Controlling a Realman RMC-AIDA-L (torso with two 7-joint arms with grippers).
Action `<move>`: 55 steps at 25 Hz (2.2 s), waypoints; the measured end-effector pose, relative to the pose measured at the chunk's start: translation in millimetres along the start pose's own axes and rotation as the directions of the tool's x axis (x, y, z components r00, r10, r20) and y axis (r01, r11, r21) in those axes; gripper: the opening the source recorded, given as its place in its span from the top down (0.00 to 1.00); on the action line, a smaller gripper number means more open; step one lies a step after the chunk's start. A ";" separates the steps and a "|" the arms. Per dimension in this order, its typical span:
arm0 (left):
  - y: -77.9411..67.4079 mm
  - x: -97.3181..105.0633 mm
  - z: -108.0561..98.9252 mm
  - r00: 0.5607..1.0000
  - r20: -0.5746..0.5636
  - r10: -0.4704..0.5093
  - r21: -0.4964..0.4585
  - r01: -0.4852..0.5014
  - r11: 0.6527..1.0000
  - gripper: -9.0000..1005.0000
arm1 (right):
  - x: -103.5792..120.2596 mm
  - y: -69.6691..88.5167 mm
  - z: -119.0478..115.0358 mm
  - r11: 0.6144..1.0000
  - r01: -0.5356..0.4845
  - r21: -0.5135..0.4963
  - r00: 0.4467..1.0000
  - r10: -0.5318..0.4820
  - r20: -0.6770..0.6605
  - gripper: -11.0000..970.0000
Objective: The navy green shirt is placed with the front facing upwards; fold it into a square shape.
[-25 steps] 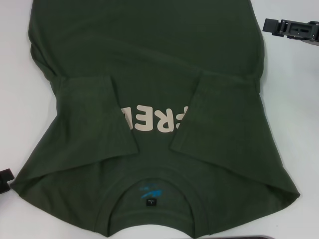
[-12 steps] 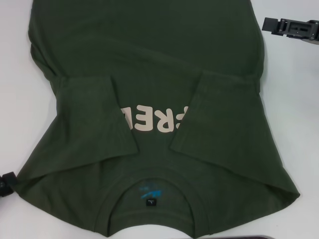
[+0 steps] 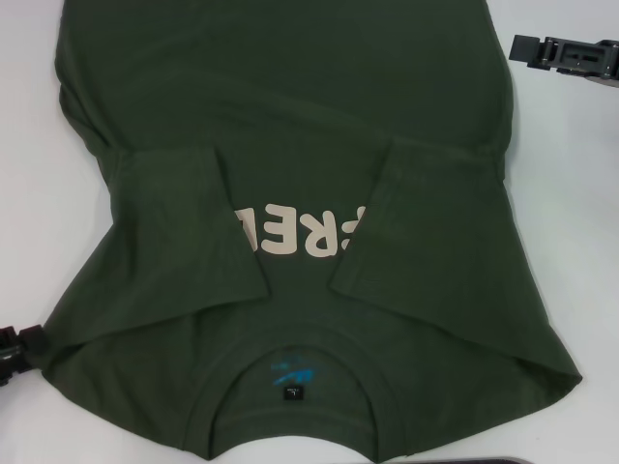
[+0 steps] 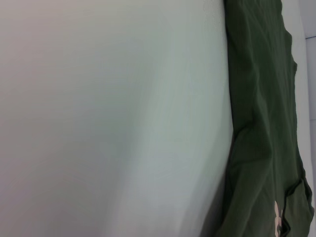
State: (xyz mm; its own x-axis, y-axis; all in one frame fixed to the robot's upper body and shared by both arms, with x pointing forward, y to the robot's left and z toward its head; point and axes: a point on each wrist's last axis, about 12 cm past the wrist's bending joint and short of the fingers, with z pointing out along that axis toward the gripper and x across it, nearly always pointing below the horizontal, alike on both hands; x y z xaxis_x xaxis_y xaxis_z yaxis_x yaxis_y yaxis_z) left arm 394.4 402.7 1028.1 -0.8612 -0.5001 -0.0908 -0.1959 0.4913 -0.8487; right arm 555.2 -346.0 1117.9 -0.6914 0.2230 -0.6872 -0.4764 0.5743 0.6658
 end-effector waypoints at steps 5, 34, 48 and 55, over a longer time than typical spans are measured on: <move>-3.9 -3.6 3.4 1.000 -0.010 0.011 0.009 -0.011 1.000 0.55 | 0.0 0.0 0.0 1.000 0.000 0.000 1.000 0.000 0.000 0.14; -9.6 -7.4 9.5 0.998 -0.057 0.026 0.008 -0.026 1.000 0.55 | -1.4 -0.1 -0.2 1.000 0.003 0.001 1.000 -0.003 0.007 0.14; -21.5 -7.6 10.5 0.991 -0.104 0.080 0.019 -0.078 0.997 0.64 | -2.1 -0.9 -2.9 1.000 0.001 0.005 1.000 -0.001 0.017 0.14; -21.8 -6.6 13.6 0.988 -0.128 0.082 0.004 -0.083 0.997 0.85 | -4.1 0.1 -0.9 1.000 0.001 -0.001 1.000 -0.001 0.016 0.14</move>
State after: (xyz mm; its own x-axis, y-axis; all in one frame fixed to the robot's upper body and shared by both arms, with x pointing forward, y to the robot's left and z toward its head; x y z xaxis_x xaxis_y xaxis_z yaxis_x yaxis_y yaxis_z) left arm 410.7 385.5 1040.1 -0.9272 -0.3629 -0.0932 -0.1222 0.5280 -0.8404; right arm 557.5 -347.5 1121.0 -0.6822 0.2353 -0.6923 -0.4772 0.5740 0.6654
